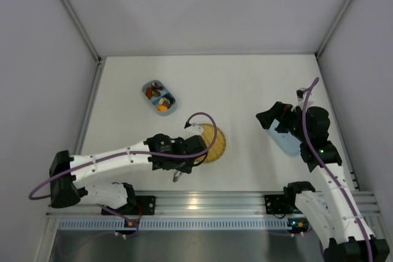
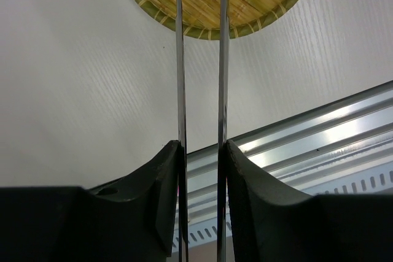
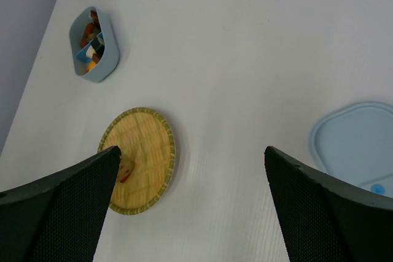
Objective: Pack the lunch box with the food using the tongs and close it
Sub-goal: Pick up the fake food from the plate.
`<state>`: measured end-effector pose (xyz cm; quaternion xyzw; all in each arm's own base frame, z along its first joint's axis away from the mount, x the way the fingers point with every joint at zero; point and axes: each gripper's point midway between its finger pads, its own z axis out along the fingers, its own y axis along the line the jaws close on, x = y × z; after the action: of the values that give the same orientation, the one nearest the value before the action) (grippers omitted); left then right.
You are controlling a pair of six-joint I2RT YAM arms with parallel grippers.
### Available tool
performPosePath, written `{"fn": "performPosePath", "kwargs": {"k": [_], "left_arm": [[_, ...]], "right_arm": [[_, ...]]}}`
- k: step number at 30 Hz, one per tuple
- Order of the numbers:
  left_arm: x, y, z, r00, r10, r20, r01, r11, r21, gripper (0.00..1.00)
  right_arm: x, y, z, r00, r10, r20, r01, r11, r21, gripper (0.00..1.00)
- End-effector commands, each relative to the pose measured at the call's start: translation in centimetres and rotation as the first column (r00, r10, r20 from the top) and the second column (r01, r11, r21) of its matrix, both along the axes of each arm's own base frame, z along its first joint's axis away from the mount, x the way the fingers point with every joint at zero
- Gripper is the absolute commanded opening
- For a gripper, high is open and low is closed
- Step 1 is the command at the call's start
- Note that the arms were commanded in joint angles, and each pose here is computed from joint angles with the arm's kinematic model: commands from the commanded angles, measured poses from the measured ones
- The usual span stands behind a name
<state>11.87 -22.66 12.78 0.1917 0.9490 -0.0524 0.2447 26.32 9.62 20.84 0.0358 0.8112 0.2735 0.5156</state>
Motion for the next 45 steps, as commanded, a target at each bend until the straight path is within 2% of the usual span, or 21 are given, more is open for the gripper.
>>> {"fn": "performPosePath", "kwargs": {"k": [1, 11, 20, 26, 45], "left_arm": [[0.6, -0.4, 1.8, 0.999, 0.005, 0.042, -0.004, 1.000, -0.019, 0.36], [1.8, 0.3, 3.9, 0.992, 0.043, 0.117, -0.040, 0.999, -0.027, 0.36], [1.6, 0.2, 3.9, 0.994, 0.038, 0.104, -0.036, 0.999, -0.021, 0.37], [1.7, 0.1, 3.8, 0.993, 0.027, 0.111, -0.025, 1.000, -0.017, 0.52], [1.6, -2.1, 2.5, 0.996, -0.048, 0.070, 0.049, 0.999, -0.005, 0.51]], "right_arm": [[0.1, -0.6, 0.5, 1.000, -0.018, 0.023, 0.018, 1.000, -0.010, 0.99], [0.2, -0.6, 0.4, 1.000, -0.017, 0.023, 0.017, 1.000, -0.013, 0.99], [0.3, -0.5, 0.3, 1.000, -0.015, 0.022, 0.015, 1.000, -0.015, 0.99], [0.2, -0.5, 0.1, 1.000, -0.013, 0.018, 0.013, 1.000, -0.010, 1.00], [0.0, -0.5, 0.2, 1.000, -0.010, 0.023, 0.011, 1.000, -0.017, 1.00]]}}
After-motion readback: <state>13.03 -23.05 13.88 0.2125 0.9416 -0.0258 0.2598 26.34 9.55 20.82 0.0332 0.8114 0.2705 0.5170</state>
